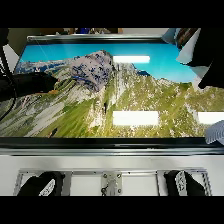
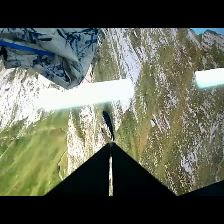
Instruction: Fold the clothes and pants, and hang the long-sleeved shirts on hangers.
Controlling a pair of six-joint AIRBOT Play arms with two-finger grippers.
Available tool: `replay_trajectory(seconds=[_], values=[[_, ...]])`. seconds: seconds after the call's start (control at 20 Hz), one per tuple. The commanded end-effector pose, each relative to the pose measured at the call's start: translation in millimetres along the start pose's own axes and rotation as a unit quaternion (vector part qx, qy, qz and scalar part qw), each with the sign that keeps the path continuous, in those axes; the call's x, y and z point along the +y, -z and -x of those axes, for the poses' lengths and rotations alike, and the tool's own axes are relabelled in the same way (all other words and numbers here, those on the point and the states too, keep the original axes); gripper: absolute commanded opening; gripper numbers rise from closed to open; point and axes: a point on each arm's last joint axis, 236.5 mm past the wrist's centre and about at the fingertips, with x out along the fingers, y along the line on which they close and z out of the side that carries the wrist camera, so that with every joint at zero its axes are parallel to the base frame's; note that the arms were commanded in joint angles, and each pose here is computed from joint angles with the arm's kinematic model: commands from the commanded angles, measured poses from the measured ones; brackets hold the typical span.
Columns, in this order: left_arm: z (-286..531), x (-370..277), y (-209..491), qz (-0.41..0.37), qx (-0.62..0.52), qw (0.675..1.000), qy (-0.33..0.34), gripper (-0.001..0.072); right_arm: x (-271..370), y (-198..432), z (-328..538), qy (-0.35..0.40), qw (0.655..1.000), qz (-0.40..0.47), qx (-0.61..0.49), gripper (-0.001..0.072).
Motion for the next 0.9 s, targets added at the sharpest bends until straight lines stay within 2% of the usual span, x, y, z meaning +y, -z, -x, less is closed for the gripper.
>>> replay_trajectory(seconds=[0.0, 0.3, 0.5, 0.85], values=[[0, 0, 3, 0.001, 0.007, 1.000, 0.000, 0.0016, -14, -7, -29, 0.025, 1.000, 0.003, -0.012, 0.0009], [1, 0, 14, 0.001, 0.029, 1.000, 0.001, 0.0016, -35, 28, -52, 0.054, 0.998, -0.001, 0.013, 0.0009], [1, 0, 14, 0.001, 0.029, 1.000, 0.001, 0.0016, -58, 59, -60, 0.082, 0.995, -0.038, 0.039, 0.0010], [1, -1, 13, 0.001, 0.028, 1.000, 0.001, 0.0016, -44, 88, -62, 0.058, 0.995, -0.035, 0.067, 0.0011]])
